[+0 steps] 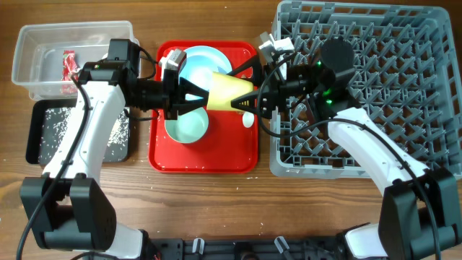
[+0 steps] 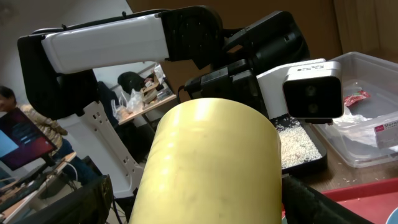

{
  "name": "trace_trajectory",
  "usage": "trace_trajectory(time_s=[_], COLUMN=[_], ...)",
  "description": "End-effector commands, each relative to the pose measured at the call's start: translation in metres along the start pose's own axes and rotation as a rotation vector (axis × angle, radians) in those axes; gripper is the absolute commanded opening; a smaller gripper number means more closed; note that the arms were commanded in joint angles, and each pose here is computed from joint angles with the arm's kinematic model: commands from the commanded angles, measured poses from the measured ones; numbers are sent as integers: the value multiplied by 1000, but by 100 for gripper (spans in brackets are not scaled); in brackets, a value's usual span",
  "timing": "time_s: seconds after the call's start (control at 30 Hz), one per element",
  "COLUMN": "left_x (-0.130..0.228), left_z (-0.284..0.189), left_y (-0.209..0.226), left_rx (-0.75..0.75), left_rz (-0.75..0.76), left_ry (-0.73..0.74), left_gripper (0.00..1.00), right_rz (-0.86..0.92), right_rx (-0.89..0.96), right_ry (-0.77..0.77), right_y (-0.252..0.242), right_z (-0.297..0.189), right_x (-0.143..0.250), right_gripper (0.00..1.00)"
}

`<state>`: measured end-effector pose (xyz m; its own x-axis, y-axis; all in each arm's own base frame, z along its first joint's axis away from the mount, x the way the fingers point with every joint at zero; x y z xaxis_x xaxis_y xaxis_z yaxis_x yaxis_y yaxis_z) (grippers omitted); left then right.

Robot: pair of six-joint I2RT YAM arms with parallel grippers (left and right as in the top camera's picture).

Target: Sort waste into correct bins and load items into the dishwasher rack

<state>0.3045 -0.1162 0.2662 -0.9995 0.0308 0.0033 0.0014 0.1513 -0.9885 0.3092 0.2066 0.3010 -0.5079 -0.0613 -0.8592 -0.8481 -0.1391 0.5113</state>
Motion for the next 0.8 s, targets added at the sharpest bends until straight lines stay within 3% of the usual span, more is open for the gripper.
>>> trace_trajectory(time_s=[0.0, 0.3, 0.53, 0.77], left_x=[1, 1, 1, 1], left_z=[1, 1, 1, 0], left_y=[-6, -6, -6, -6], left_rx=[2, 2, 2, 6], left_rz=[41, 41, 41, 33], left_ry=[2, 2, 2, 2], left_gripper=[4, 4, 4, 4], right_rz=[-8, -11, -4, 38], right_rx=[-24, -9, 9, 49], right_ry=[16, 4, -6, -13], right_y=[1, -1, -3, -13], right_z=[1, 1, 1, 1], right_x=[-1, -2, -2, 4], right_gripper=[88, 87, 74, 72])
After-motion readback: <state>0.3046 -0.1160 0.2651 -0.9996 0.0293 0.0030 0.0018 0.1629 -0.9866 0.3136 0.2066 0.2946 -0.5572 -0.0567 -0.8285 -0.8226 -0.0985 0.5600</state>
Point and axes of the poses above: each gripper's point midway between its finger pads, its own z axis out along the fingers, its own y axis along the line the jaws close on, x = y × z, the point moved 7 cm from there along -z, back along the fingers, and after that the axes turned 4 degrees about z, right-handed, at the moved point
